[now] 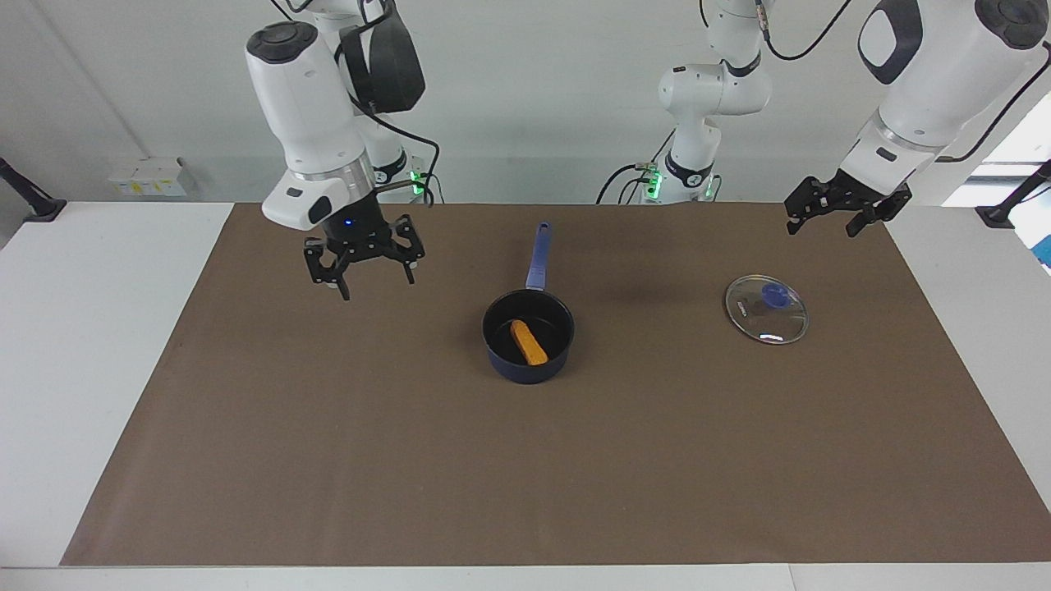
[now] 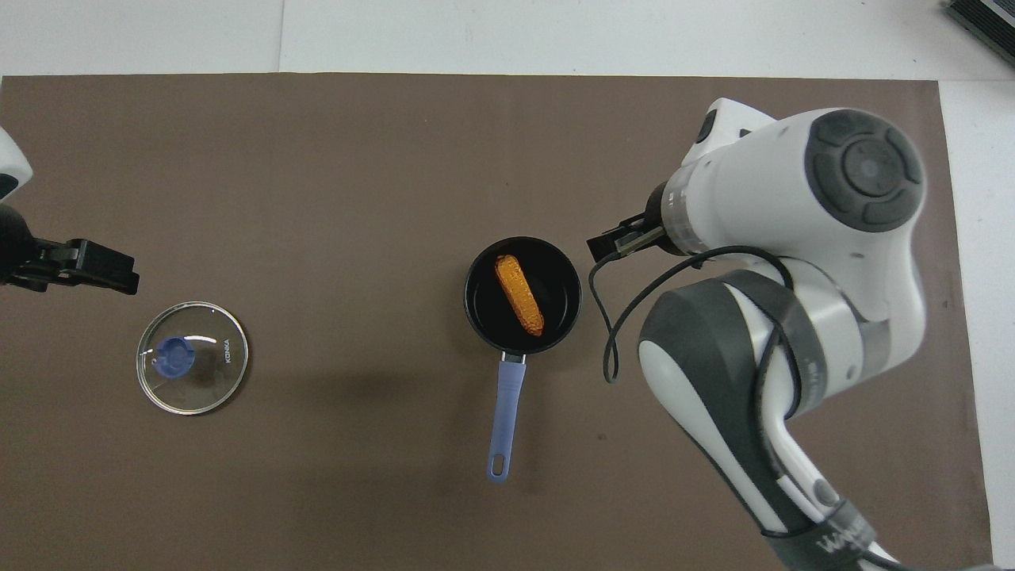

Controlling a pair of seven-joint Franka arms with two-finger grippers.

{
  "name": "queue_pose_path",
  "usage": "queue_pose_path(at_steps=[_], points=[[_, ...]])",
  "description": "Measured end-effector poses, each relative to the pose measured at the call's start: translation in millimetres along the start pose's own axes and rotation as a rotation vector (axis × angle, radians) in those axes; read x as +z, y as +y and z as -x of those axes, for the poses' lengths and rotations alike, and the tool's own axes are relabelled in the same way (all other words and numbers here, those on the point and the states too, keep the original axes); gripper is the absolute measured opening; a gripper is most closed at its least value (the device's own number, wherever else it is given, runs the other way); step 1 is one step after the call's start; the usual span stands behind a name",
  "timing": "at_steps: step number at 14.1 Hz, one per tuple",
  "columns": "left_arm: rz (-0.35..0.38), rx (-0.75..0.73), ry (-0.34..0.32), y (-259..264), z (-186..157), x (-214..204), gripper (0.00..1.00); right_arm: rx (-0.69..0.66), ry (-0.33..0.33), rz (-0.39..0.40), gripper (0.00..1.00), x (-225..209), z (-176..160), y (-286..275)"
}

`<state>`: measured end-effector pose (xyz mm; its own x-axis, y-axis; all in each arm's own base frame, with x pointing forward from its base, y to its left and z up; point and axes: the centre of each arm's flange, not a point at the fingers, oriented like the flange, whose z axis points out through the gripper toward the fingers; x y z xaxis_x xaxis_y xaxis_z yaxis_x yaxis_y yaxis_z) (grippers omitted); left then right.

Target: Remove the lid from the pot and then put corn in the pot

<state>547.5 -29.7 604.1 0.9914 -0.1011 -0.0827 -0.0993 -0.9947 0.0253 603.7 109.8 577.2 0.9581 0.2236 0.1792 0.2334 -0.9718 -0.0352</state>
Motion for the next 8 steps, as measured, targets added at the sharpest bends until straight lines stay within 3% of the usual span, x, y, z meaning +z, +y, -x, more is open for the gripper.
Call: queue_pose_path(at_steps=[8], points=[[0.0, 0.001, 0.0, 0, 0, 0, 1.0, 0.15, -0.153, 0.013, 1.0, -59, 37, 83]])
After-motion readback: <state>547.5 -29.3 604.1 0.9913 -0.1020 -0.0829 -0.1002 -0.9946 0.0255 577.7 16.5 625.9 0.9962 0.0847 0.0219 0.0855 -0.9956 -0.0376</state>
